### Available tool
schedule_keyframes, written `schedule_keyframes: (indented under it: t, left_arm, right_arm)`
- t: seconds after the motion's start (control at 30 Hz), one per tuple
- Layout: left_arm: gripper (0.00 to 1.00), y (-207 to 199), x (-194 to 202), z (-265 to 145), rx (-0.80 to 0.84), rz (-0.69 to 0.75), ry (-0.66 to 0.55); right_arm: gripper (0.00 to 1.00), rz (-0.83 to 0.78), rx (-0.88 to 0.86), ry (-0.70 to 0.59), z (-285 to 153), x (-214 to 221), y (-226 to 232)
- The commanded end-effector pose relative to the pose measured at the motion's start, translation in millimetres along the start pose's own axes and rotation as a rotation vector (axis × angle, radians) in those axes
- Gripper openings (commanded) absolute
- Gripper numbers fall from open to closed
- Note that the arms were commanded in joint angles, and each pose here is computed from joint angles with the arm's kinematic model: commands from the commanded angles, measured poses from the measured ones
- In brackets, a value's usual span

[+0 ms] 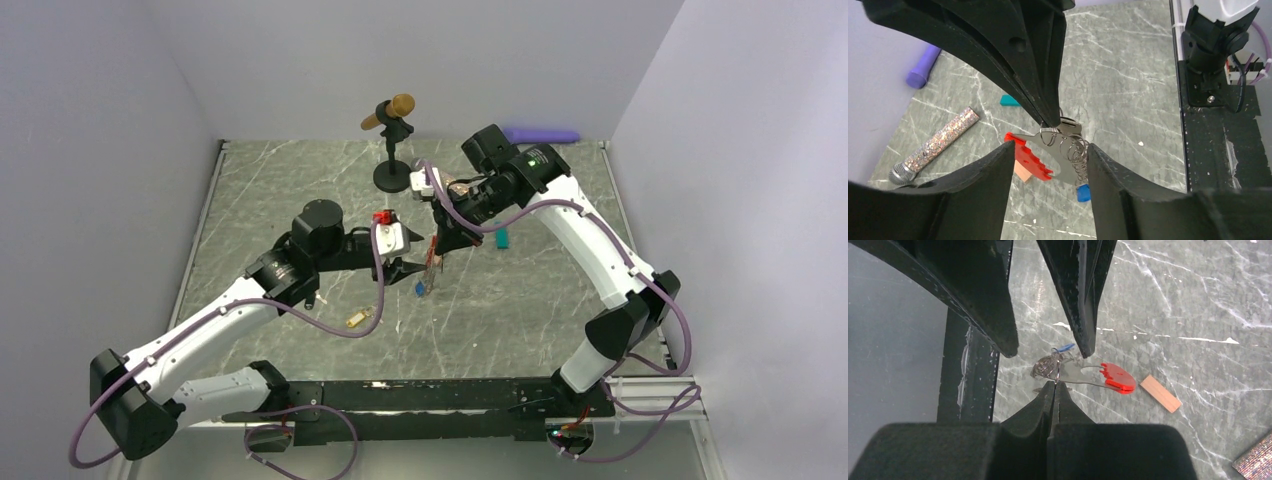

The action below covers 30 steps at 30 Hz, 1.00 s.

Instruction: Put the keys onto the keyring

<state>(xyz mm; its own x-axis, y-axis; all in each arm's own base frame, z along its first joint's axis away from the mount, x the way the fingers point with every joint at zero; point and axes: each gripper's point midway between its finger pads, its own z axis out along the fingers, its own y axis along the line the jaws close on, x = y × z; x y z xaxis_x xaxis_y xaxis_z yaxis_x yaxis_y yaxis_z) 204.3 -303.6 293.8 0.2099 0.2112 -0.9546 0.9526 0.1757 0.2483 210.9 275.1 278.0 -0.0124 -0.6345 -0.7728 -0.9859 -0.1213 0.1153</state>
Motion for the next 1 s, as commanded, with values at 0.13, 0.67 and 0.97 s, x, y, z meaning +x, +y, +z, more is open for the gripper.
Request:
schedule_keyframes:
  t: [0.13,0.67,0.97]
  left_arm:
    - [0.50,16.0,-6.8,9.4,-0.055,-0.006,0.048]
    - [0.03,4.3,-7.3,25.3,0.023,-0.089,0.059]
    - [0.00,7.4,-12.2,17.8,-0.041,-0.125,0.008]
  right_arm:
    - [0.00,-0.046,0.009,-0.012,-3.1,-12.9,2.0]
    - [0.00,-0.051,0.005,-0.027,-3.4,-14.6,5.2]
    - [0.08,-0.061,0.007,-0.043,-5.2,-15.6,9.6]
